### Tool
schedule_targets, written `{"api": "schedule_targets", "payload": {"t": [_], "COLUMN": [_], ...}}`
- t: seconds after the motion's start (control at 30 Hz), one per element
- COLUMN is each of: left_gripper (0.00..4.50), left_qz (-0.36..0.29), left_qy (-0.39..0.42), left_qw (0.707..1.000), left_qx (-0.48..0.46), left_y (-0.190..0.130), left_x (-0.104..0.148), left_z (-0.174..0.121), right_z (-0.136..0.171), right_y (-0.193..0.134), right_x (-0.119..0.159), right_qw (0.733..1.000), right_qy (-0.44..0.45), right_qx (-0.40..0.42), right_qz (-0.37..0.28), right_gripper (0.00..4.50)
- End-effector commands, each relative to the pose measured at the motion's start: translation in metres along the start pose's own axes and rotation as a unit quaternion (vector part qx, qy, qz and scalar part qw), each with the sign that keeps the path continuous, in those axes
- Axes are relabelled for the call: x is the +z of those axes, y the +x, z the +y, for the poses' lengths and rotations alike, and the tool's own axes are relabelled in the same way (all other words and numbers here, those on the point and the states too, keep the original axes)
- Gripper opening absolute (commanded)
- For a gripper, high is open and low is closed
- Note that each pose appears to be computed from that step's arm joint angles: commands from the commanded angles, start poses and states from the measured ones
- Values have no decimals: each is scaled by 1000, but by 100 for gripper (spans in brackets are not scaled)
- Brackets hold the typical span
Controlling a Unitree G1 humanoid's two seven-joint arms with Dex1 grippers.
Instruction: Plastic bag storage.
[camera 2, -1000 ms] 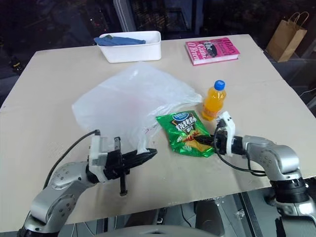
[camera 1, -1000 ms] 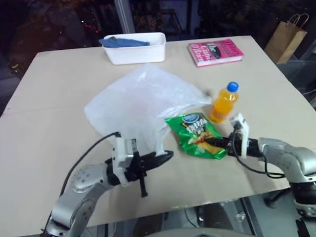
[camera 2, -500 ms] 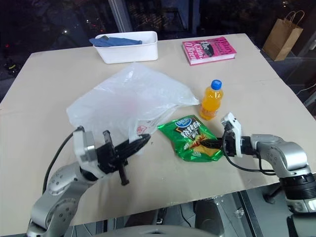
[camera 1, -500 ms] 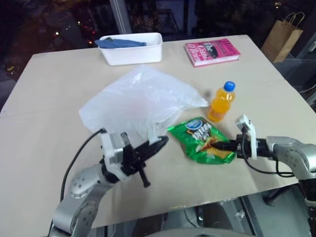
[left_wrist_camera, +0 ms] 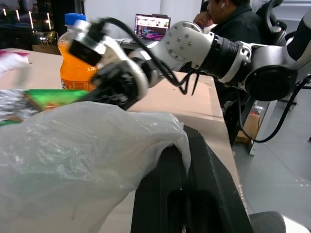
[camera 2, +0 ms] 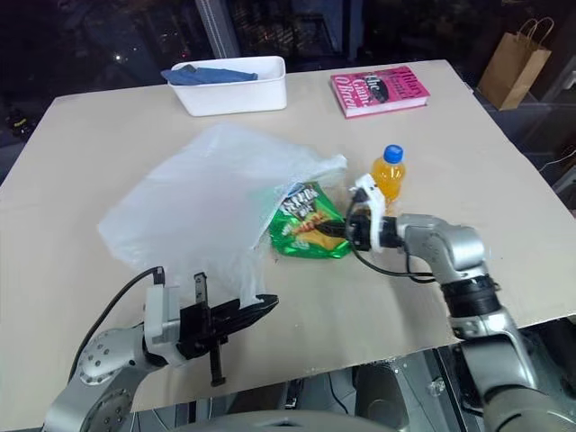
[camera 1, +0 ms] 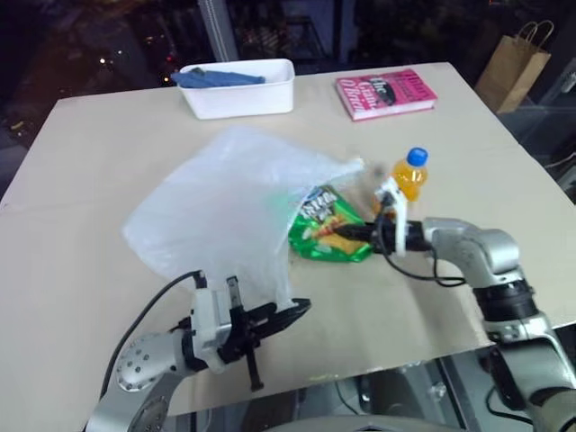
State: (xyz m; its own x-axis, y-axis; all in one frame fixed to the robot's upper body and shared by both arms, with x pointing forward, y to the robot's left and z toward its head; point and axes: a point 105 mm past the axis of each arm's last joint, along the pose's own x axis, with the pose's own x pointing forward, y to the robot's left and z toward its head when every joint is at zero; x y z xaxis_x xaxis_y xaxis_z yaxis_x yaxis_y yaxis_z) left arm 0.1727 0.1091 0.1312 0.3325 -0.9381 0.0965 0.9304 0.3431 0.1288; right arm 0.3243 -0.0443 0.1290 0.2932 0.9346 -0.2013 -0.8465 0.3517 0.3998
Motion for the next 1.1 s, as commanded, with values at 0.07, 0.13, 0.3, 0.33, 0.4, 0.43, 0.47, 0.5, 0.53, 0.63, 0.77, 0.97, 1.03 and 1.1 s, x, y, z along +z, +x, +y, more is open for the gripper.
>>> {"api": "schedule_targets", "payload": {"t": [0.07, 0.13, 0.3, 0.33, 0.4, 0.43, 0.47, 0.5, 0.53, 0.63, 0.77, 0.97, 1.03, 1.1], "left_gripper": [0, 0, 0, 0, 0, 0, 0, 0, 0, 0, 0, 0, 0, 0], "left_qz": [-9, -9, -17, -20, -24, -25, -25, -25, -25, -24, -25, -22, -21, -20], "left_qy": [15, 18, 33, 36, 41, 42, 42, 42, 42, 41, 41, 43, 44, 44], "left_qw": [1000, 1000, 999, 999, 998, 998, 998, 998, 998, 998, 998, 998, 998, 998], "left_qx": [2, 1, -21, -27, -36, -40, -41, -43, -43, -42, -40, -38, -37, -37], "left_y": [2, 3, 13, 16, 20, 21, 22, 22, 22, 22, 23, 22, 22, 22], "left_x": [2, 1, 2, 3, 4, 5, 4, 4, 4, 3, 2, 1, 0, 0], "left_z": [2, 4, 12, 13, 15, 16, 16, 17, 17, 18, 19, 20, 20, 20], "right_z": [18, 28, 47, 50, 59, 62, 64, 65, 66, 54, 28, 16, 6, -3], "right_y": [33, 49, 93, 99, 108, 112, 114, 116, 116, 114, 97, 53, 39, 29], "right_x": [25, 29, 36, 39, 48, 54, 58, 62, 65, 68, 44, 20, 20, 25], "right_qw": [999, 998, 993, 992, 990, 988, 987, 986, 985, 982, 980, 976, 971, 964], "right_qy": [-20, -26, -99, -109, -117, -121, -125, -126, -128, -134, -173, -215, -239, -260], "right_qx": [22, 33, 30, 31, 36, 36, 33, 31, 27, -10, -51, -12, -26, -47], "right_qz": [-36, -41, -53, -59, -77, -89, -100, -108, -116, -131, -81, -16, 1, 8], "right_gripper": [3, 3, 3, 3, 28, 43, 71, 113, 160, 289, 441, 441, 441, 441]}}
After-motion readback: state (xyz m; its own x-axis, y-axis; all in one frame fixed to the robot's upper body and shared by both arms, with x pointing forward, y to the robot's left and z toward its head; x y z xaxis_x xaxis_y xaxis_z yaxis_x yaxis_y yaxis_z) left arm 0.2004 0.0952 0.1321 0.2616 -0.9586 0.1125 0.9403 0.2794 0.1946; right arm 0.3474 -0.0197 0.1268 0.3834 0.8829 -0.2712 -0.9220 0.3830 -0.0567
